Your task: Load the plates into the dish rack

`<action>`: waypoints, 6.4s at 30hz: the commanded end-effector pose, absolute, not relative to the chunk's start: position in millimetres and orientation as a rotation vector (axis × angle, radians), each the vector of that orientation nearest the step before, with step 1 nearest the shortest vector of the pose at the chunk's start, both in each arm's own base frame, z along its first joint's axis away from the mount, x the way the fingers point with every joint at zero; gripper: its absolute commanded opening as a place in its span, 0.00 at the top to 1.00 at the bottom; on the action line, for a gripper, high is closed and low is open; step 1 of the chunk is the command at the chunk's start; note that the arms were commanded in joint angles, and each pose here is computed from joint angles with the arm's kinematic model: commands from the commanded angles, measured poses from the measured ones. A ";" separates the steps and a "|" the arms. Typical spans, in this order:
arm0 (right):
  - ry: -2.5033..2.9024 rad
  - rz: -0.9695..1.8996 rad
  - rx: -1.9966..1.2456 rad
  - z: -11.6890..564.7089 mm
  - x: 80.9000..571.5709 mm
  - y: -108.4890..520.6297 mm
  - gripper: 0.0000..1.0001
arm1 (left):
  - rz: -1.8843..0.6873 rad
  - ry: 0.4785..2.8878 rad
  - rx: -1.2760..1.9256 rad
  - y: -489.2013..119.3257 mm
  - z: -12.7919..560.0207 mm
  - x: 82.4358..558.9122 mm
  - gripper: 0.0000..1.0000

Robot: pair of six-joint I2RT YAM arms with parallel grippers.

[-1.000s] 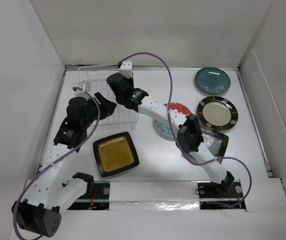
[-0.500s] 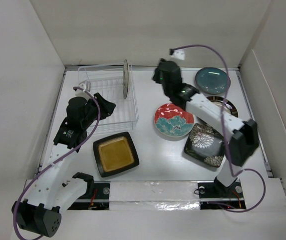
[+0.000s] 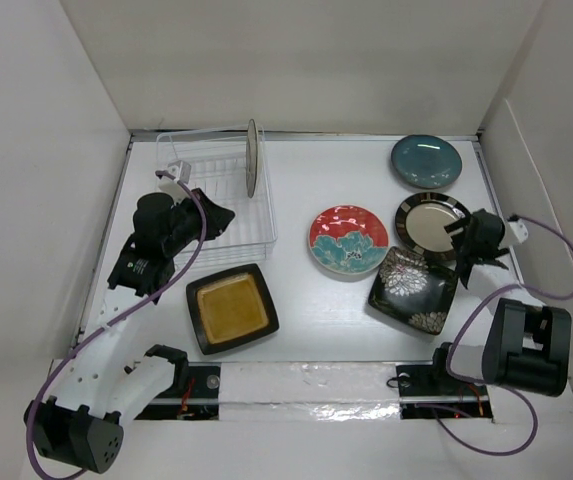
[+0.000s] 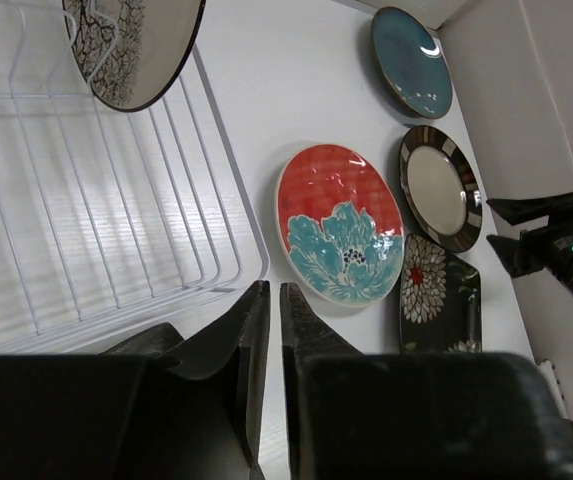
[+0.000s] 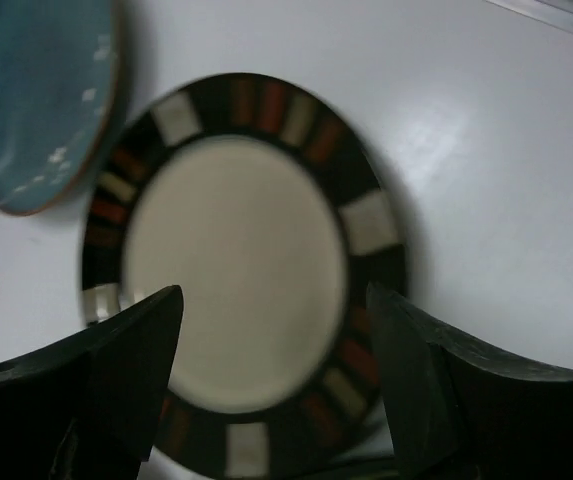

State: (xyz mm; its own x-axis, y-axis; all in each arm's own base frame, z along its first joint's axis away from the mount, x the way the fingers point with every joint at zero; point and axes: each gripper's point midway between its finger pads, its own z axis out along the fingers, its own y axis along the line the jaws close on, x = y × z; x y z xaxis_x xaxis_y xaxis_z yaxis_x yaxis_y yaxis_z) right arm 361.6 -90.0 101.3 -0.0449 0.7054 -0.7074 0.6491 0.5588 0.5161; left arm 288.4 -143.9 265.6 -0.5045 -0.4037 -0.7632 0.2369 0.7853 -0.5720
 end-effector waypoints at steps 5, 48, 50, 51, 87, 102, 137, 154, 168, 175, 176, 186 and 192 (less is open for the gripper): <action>1.587 0.234 1.239 99.4 340.3 -123.3 0.19 | -0.868 1.894 -0.011 -157.3 280.9 285.1 0.67; 1.402 0.388 1.037 200.3 328.6 -110.8 1.00 | -0.776 1.873 -0.068 -142.3 292.0 289.8 0.68; 1.367 0.376 0.976 231.9 326.1 -101.2 1.00 | -0.770 1.866 -0.070 -141.6 296.2 291.3 0.68; 1.334 0.375 0.921 259.8 327.9 -97.4 1.00 | -0.774 1.872 -0.069 -142.7 294.8 292.4 0.68; 1.396 0.323 0.269 519.5 420.8 349.6 1.00 | -0.780 1.791 -0.141 -135.7 317.1 285.9 0.91; 1.319 0.062 0.137 489.3 455.8 371.3 1.00 | -0.660 1.799 -0.247 -117.9 318.7 289.3 0.82; 1.397 -0.060 -0.027 336.8 524.0 428.6 1.00 | -0.525 1.807 -0.425 -89.7 312.5 295.5 0.70; 1.335 0.135 0.042 439.4 479.9 392.9 0.32 | -0.563 1.827 -0.392 -92.3 300.7 299.1 0.69; 1.572 0.362 0.467 304.2 463.3 103.5 1.00 | -0.664 1.841 -0.206 -117.7 295.3 294.0 1.00; 1.628 0.268 0.873 194.8 466.7 -78.7 0.45 | -0.651 1.820 -0.187 -116.1 299.0 293.7 1.00; 1.642 0.285 0.911 184.9 470.6 -87.1 0.37 | -0.652 1.822 -0.186 -116.3 298.3 293.6 1.00; 1.755 0.592 1.072 109.7 532.9 -96.1 0.25 | -0.687 1.839 -0.143 -125.0 293.3 294.5 0.87; 1.745 0.681 1.188 85.4 550.0 -93.9 0.31 | -0.691 1.846 -0.128 -127.2 293.9 296.0 0.87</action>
